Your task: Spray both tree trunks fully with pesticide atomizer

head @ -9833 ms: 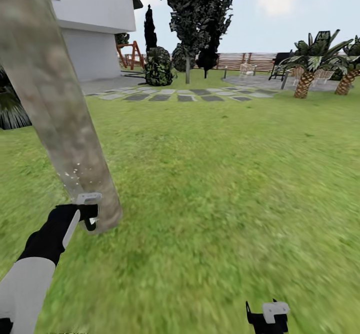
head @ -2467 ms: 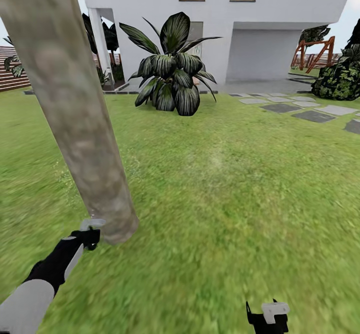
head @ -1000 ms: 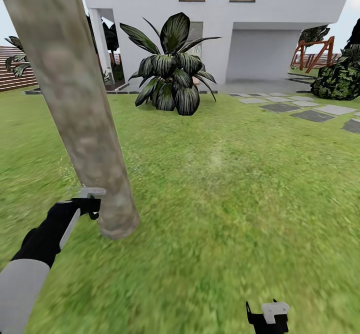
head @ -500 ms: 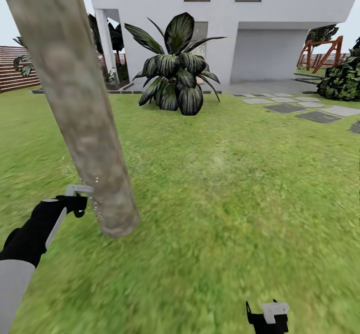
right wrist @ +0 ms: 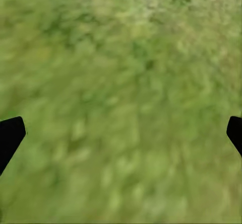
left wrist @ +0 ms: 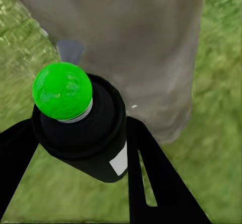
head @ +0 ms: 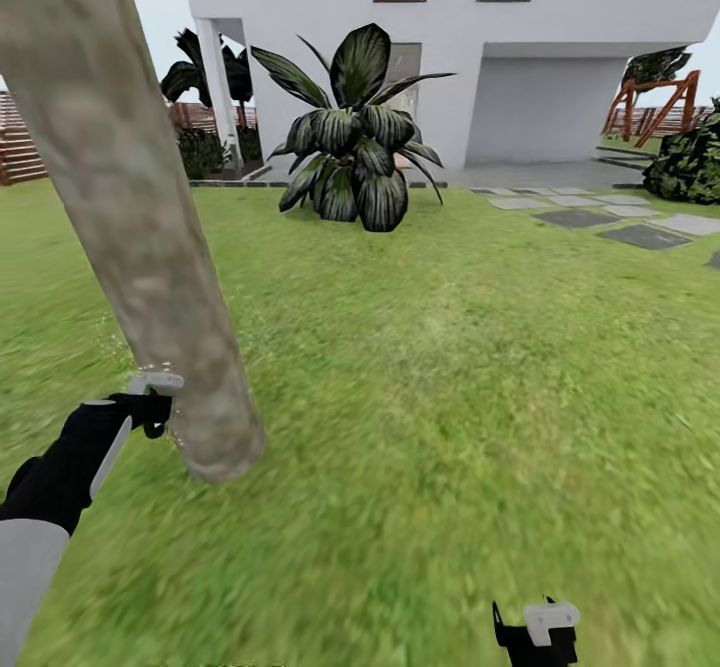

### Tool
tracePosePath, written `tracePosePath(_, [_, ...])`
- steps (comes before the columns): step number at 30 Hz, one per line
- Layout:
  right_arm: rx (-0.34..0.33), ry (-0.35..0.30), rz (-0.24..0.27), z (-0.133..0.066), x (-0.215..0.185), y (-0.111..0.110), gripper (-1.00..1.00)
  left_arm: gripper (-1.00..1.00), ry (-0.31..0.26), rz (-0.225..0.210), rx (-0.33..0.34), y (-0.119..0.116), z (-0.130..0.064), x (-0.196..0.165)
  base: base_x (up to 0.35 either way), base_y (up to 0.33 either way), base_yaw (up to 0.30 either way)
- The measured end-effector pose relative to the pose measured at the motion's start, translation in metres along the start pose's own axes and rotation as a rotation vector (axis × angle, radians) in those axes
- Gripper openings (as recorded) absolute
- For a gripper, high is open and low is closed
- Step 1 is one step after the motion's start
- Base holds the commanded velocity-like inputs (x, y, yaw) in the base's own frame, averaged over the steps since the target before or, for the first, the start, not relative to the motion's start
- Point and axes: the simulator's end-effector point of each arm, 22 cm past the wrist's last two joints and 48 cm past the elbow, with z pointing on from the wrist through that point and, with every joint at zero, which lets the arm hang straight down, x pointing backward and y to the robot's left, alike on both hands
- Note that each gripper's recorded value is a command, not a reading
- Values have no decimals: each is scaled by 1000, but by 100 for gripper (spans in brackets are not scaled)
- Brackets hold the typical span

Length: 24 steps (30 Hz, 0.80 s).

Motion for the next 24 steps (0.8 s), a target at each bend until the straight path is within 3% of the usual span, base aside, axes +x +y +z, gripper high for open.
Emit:
tracePosePath(2, [0,0,0,0,0,0,100,-100,24,-13,-14,9,4,13,3,-2,274])
tracePosePath(4, [-1,0,0,0,0,0,100,-100,31,-66,-22,23,5,19,1,0,277])
tracePosePath(7, [-3,0,-1,0,0,1,100,-100,3,-105,-8,18,11,21,0,0,278])
tracePosePath(10, [-3,0,-2,0,0,1,100,-100,5,-111,13,-3,26,46,0,0,278])
tracePosePath(15, [-3,-1,-2,0,0,1,100,-100,10,-117,26,-12,31,57,1,-5,122])
tracePosePath(18, [-3,0,-2,0,0,1,100,-100,22,-122,56,-39,33,64,77,-209,5])
tracePosePath(24, [-2,0,-1,0,0,1,100,-100,5,-124,61,-46,33,60,108,-257,0])
